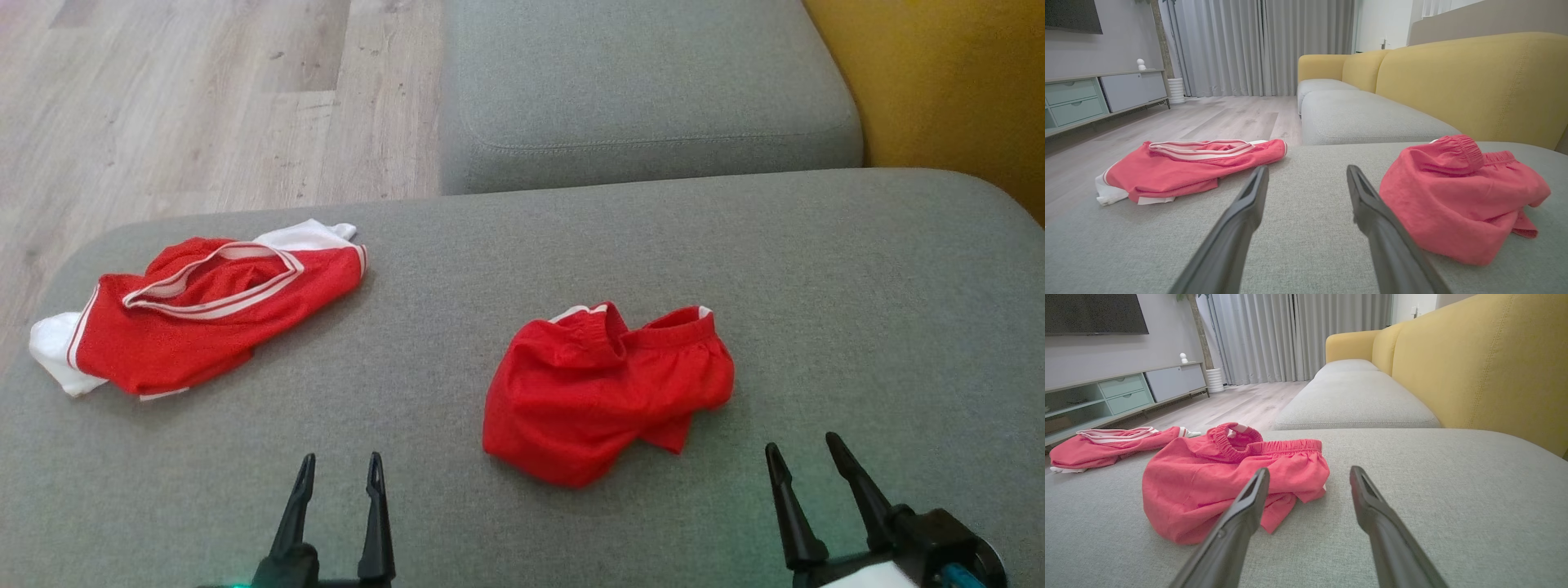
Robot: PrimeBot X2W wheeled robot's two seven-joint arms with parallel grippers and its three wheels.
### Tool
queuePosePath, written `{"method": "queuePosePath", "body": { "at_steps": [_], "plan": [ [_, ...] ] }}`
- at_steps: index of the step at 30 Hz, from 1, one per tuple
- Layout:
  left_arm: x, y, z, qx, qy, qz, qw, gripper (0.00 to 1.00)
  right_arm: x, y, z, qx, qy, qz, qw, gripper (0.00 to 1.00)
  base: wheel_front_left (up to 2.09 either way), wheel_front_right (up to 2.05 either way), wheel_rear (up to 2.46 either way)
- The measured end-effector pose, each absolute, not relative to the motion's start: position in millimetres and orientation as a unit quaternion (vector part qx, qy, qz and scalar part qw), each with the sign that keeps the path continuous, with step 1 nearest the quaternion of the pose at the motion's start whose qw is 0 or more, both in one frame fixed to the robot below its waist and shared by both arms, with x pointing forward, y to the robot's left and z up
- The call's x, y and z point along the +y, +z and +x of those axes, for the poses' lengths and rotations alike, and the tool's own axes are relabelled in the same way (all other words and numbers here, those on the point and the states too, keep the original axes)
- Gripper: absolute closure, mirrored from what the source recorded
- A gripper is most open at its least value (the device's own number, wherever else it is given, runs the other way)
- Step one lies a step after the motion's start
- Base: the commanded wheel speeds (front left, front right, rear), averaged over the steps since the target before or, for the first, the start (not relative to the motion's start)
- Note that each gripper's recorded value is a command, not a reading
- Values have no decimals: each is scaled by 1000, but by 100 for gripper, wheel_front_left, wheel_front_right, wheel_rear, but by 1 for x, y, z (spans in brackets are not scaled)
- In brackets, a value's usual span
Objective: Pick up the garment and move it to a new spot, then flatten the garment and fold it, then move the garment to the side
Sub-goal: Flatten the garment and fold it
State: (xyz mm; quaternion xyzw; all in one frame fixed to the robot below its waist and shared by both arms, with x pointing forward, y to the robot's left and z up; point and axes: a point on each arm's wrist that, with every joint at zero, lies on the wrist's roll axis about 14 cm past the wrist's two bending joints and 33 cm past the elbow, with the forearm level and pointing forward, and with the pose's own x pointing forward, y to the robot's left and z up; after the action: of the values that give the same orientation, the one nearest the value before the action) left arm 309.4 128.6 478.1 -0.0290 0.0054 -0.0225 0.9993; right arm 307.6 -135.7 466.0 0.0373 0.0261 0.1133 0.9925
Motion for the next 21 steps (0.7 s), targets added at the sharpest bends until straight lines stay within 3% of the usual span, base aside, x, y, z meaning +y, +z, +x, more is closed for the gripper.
{"method": "queuePosePath", "body": {
  "at_steps": [21],
  "plan": [
    [102, 480, 323, 6, -69, -25, 997, 0, -150, 468, 307, 23, 93, 18, 995, 0, 0, 0, 0]
  ]
}}
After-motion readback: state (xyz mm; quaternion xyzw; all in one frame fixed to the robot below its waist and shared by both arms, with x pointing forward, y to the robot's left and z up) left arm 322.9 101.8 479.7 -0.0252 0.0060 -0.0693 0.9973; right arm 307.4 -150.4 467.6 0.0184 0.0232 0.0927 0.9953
